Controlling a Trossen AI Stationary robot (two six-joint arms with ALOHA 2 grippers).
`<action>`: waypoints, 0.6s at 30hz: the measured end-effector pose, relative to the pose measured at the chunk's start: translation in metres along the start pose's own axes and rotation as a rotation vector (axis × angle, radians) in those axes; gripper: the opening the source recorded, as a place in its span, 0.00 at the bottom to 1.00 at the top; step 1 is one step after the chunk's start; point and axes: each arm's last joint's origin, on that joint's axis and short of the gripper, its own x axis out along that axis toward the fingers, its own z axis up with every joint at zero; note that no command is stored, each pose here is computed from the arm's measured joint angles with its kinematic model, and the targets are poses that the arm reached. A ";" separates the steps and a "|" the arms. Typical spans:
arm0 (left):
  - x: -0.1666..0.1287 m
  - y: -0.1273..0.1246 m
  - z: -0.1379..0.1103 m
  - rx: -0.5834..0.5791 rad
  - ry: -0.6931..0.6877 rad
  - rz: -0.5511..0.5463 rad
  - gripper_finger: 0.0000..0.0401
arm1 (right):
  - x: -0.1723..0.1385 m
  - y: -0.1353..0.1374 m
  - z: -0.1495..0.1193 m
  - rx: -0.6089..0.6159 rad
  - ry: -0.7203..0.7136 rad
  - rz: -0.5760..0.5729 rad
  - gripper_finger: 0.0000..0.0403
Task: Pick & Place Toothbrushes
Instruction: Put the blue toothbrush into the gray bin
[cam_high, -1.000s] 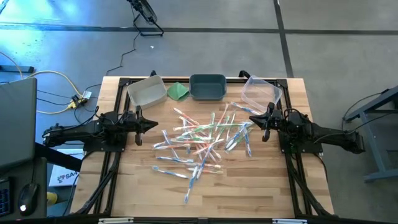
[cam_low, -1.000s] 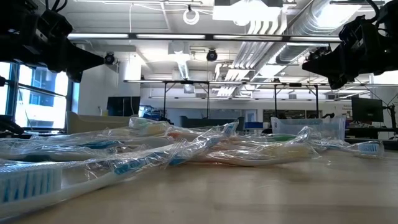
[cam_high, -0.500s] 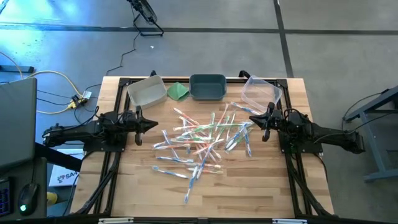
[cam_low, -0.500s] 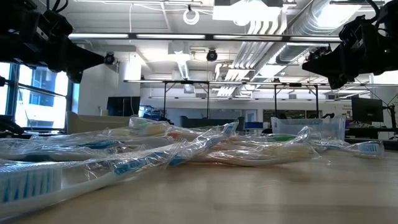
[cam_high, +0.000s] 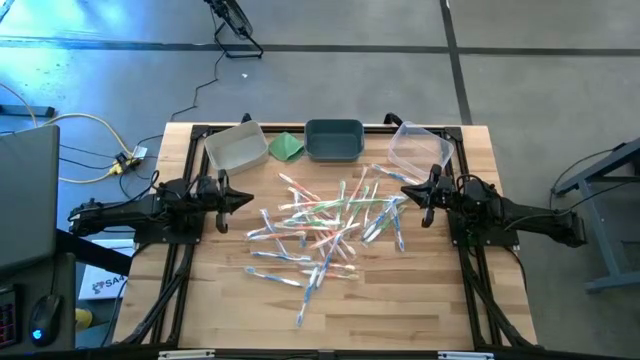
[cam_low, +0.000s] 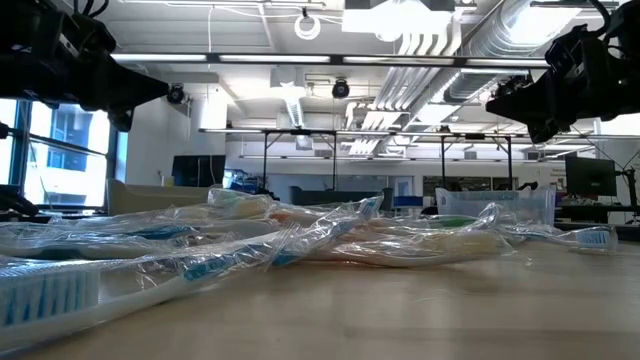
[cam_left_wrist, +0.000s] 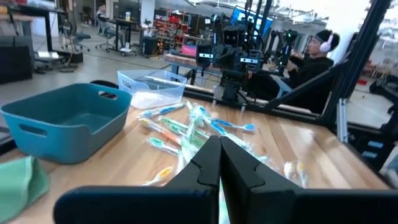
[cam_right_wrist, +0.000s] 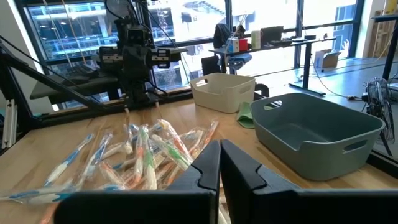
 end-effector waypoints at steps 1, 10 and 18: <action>0.000 0.000 0.000 -0.006 0.000 0.000 0.00 | 0.000 0.000 0.000 0.000 0.001 0.005 0.01; 0.000 0.000 -0.003 0.006 0.030 0.006 0.00 | 0.000 0.002 0.002 0.001 -0.014 0.052 0.01; 0.000 0.001 -0.003 0.000 0.033 0.007 0.00 | 0.000 0.002 0.002 0.001 -0.018 0.053 0.01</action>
